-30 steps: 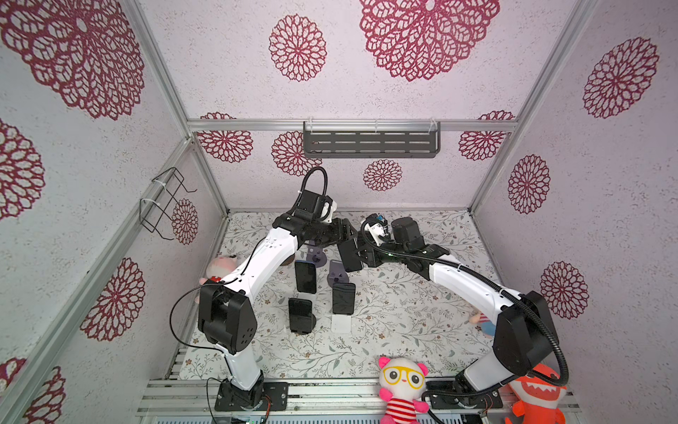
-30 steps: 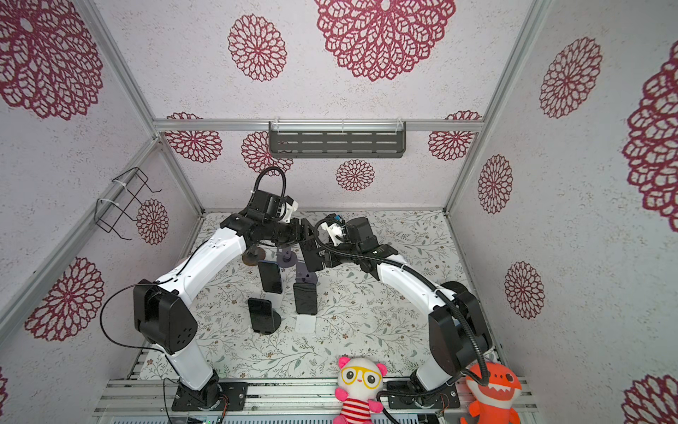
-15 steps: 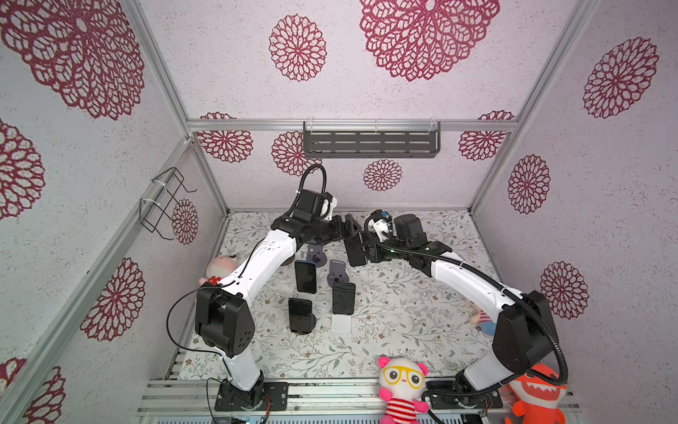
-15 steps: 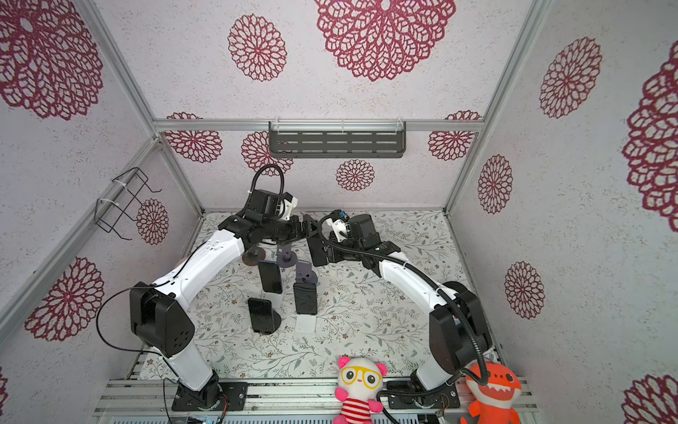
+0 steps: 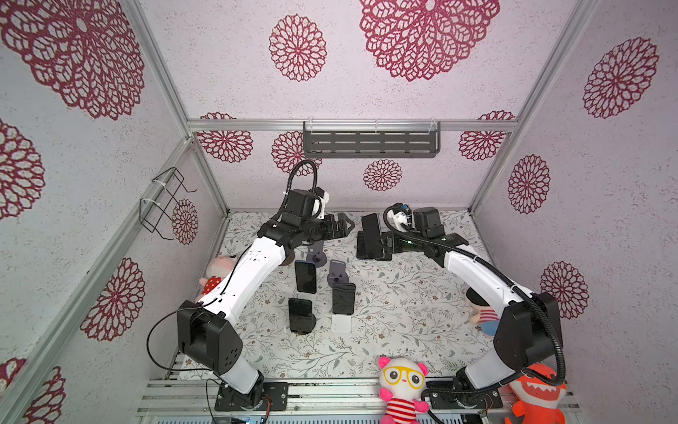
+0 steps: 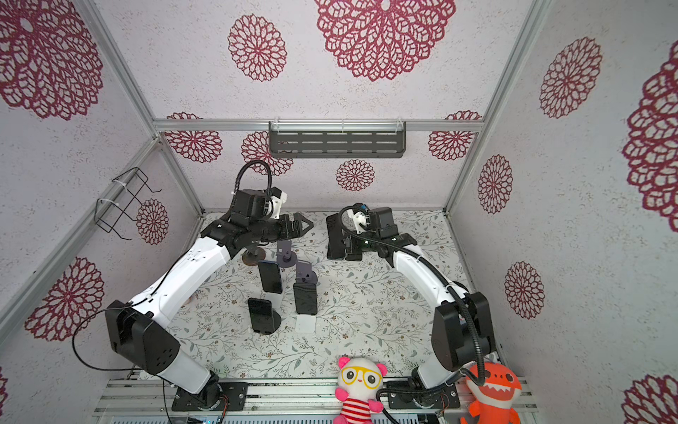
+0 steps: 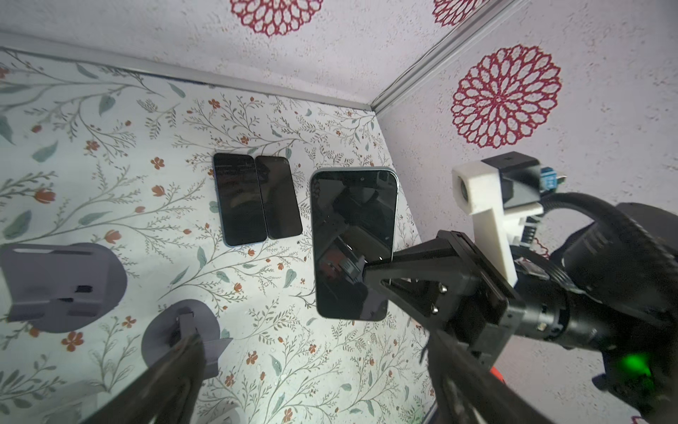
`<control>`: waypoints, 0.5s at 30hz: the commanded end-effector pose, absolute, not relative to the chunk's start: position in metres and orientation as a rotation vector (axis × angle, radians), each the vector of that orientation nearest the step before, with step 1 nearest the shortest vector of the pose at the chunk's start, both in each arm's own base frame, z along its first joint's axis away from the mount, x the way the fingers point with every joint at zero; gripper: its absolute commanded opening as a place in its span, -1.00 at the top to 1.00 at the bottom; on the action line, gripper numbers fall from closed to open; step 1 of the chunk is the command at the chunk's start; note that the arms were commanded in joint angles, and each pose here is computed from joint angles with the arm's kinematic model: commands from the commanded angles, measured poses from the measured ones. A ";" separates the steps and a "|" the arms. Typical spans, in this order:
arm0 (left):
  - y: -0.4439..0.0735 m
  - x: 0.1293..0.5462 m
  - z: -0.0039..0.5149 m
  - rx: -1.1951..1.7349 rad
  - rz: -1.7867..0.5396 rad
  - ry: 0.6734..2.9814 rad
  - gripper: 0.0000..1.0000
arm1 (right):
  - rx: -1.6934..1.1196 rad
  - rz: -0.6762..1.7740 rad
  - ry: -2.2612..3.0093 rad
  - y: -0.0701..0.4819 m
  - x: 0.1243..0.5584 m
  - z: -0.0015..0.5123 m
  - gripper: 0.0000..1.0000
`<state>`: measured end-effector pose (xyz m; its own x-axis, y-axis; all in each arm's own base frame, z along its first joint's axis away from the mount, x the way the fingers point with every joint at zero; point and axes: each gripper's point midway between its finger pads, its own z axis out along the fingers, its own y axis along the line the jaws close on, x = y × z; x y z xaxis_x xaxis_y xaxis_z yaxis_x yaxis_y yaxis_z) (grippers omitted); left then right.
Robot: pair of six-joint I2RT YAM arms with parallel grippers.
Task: Remove the phone from the phone stand
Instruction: 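Grasp the teal phone with the right gripper and open the left gripper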
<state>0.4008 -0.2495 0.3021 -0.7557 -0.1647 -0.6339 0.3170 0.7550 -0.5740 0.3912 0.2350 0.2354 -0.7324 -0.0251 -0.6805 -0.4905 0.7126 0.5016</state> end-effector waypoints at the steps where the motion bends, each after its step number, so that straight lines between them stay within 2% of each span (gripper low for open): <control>1: -0.234 0.401 0.327 0.134 -0.847 2.163 -0.95 | -0.461 0.917 2.122 0.223 0.385 0.289 1.00; 5: -0.226 0.399 0.333 0.138 -0.829 2.160 -0.95 | -0.418 0.750 2.185 0.190 0.391 0.285 1.00; 15: -0.214 0.386 0.335 0.153 -0.847 2.144 -0.95 | -0.243 0.524 2.354 0.115 0.400 0.256 1.00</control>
